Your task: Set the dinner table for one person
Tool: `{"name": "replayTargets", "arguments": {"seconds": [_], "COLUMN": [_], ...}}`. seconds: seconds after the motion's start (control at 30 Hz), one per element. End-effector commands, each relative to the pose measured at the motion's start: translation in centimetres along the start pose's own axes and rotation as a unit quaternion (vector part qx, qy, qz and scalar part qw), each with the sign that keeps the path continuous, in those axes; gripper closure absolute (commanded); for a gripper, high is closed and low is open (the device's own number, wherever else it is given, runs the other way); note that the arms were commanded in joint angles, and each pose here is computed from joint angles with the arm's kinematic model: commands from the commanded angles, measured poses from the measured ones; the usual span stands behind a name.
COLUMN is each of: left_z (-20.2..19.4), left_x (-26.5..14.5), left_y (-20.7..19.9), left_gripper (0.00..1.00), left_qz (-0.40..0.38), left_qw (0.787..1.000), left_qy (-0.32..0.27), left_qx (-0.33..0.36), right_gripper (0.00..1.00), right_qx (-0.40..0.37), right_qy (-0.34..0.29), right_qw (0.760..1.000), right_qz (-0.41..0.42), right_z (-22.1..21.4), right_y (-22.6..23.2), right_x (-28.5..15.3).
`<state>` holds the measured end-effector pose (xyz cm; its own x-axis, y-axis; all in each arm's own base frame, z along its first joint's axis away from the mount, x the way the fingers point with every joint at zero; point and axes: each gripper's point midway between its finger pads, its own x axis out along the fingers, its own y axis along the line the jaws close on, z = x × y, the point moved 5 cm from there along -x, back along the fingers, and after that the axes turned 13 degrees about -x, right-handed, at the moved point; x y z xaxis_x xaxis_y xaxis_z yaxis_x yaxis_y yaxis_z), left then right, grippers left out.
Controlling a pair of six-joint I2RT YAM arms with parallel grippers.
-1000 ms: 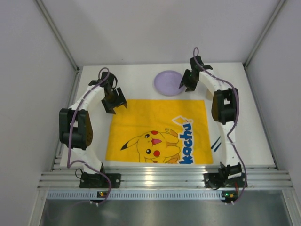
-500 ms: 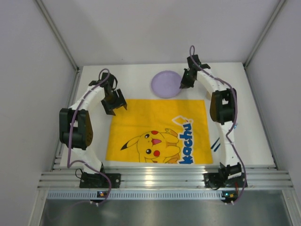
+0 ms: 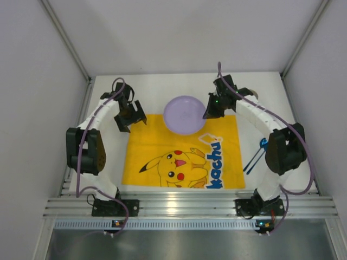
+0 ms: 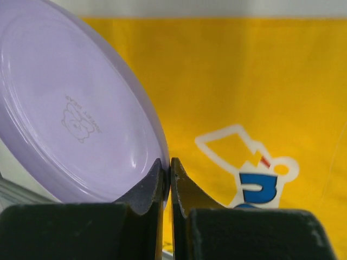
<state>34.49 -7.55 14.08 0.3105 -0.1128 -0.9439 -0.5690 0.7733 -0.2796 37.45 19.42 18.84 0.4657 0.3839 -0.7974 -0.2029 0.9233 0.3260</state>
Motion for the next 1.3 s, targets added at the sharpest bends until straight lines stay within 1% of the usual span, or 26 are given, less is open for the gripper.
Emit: {"name": "replayTargets", "arguments": {"seconds": [0.0, 0.03, 0.07, 0.13, 0.17, 0.27, 0.4, 0.53, 0.7, 0.73, 0.77, 0.8, 0.83, 0.9, 0.93, 0.97, 1.0, 1.03, 1.1, 1.13, 1.2, 1.23, 1.27], "left_z": [0.8, 0.9, 1.0, 1.3, 1.6, 1.9, 1.8, 1.3, 0.9, 0.8, 0.7, 0.6, 0.5, 0.5, 0.5, 0.6, 0.7, 0.8, 1.0, 1.2, 1.3, 1.4, 1.4], "left_x": [-3.2, -3.5, -3.8, -4.7, -5.0, -6.1, -7.7, -8.6, -9.4, -9.3, -9.3, -9.3, -9.2, -9.1, -9.0, -9.0, -8.9, -8.8, -8.5, -8.3, -7.8, -7.5, -7.0], "left_y": [-0.1, -0.1, -0.1, -0.3, -0.1, -0.1, -0.1, 0.5, 1.3, 1.4, 1.5, 1.6, 1.6, 1.6, 1.5, 1.6, 1.4, 1.3, 1.1, 0.9, 0.6, 0.3, 0.1], "left_gripper": [0.09, 0.06, 0.05, 0.02, 0.02, 0.02, 0.02, 0.02, 0.03, 0.03, 0.03, 0.03, 0.03, 0.03, 0.03, 0.03, 0.03, 0.03, 0.03, 0.03, 0.03, 0.03, 0.03], "left_qz": [-0.014, -0.015, -0.015, -0.022, -0.013, -0.015, -0.026, -0.022, -0.014, -0.013, -0.012, -0.012, -0.012, -0.014, -0.014, -0.014, -0.017, -0.019, -0.022, -0.027, -0.029, -0.037, -0.039], "left_qw": [0.999, 0.998, 0.998, 0.997, 0.996, 0.995, 0.993, 0.993, 0.992, 0.992, 0.992, 0.993, 0.993, 0.993, 0.993, 0.993, 0.992, 0.992, 0.992, 0.992, 0.992, 0.992, 0.993], "left_qy": [-0.045, -0.052, -0.058, -0.068, -0.083, -0.098, -0.111, -0.115, -0.121, -0.121, -0.120, -0.119, -0.118, -0.117, -0.117, -0.118, -0.121, -0.122, -0.122, -0.124, -0.120, -0.121, -0.115], "left_qx": [0.007, 0.008, 0.008, 0.009, 0.009, 0.010, 0.014, 0.018, 0.024, 0.024, 0.024, 0.023, 0.023, 0.021, 0.021, 0.021, 0.021, 0.021, 0.020, 0.020, 0.019, 0.019, 0.017], "right_gripper": [1.00, 1.00, 1.00, 1.00, 1.00, 1.00, 1.00, 1.00, 1.00, 0.98, 0.91, 0.76, 0.66, 0.49, 0.45, 0.37, 0.35, 0.34, 0.33, 0.33, 0.33, 0.33, 0.33], "right_qx": [-0.019, -0.023, -0.026, -0.031, -0.034, -0.039, -0.046, -0.054, -0.065, -0.065, -0.066, -0.068, -0.072, -0.080, -0.085, -0.092, -0.099, -0.104, -0.104, -0.096, -0.078, -0.054, -0.040], "right_qy": [0.032, 0.030, 0.053, 0.059, 0.074, 0.086, 0.096, 0.122, 0.133, 0.133, 0.131, 0.125, 0.124, 0.114, 0.113, 0.107, 0.095, 0.075, 0.044, 0.009, -0.021, -0.053, -0.067], "right_qw": [0.999, 0.999, 0.998, 0.997, 0.996, 0.995, 0.994, 0.990, 0.988, 0.988, 0.988, 0.989, 0.989, 0.990, 0.990, 0.990, 0.990, 0.992, 0.993, 0.995, 0.997, 0.997, 0.997], "right_qz": [0.027, 0.031, 0.026, 0.030, 0.028, 0.030, 0.039, 0.038, 0.042, 0.040, 0.038, 0.037, 0.035, 0.032, 0.028, 0.024, 0.020, 0.022, 0.023, 0.018, 0.008, -0.007, -0.018], "right_z": [-4.5, -5.2, -7.3, -8.7, -10.2, -12.2, -14.0, -15.8, -16.5, -16.4, -16.3, -16.0, -15.7, -15.0, -14.1, -13.4, -12.5, -10.4, -7.9, -4.9, -2.1, 0.4, 1.5], "right_y": [1.6, 1.8, 1.5, 1.6, 1.3, 1.2, 1.4, 1.8, 2.5, 2.5, 2.5, 2.6, 2.7, 2.9, 3.2, 3.3, 3.5, 3.8, 4.0, 3.4, 2.1, 0.2, -0.9], "right_x": [-1.3, -2.2, -1.9, -2.6, -2.4, -2.1, -1.0, 1.1, 2.0, 1.9, 1.7, 1.4, 1.0, 0.1, -0.8, -1.4, -2.3, -3.7, -5.5, -7.1, -8.4, -9.8, -10.3]}}
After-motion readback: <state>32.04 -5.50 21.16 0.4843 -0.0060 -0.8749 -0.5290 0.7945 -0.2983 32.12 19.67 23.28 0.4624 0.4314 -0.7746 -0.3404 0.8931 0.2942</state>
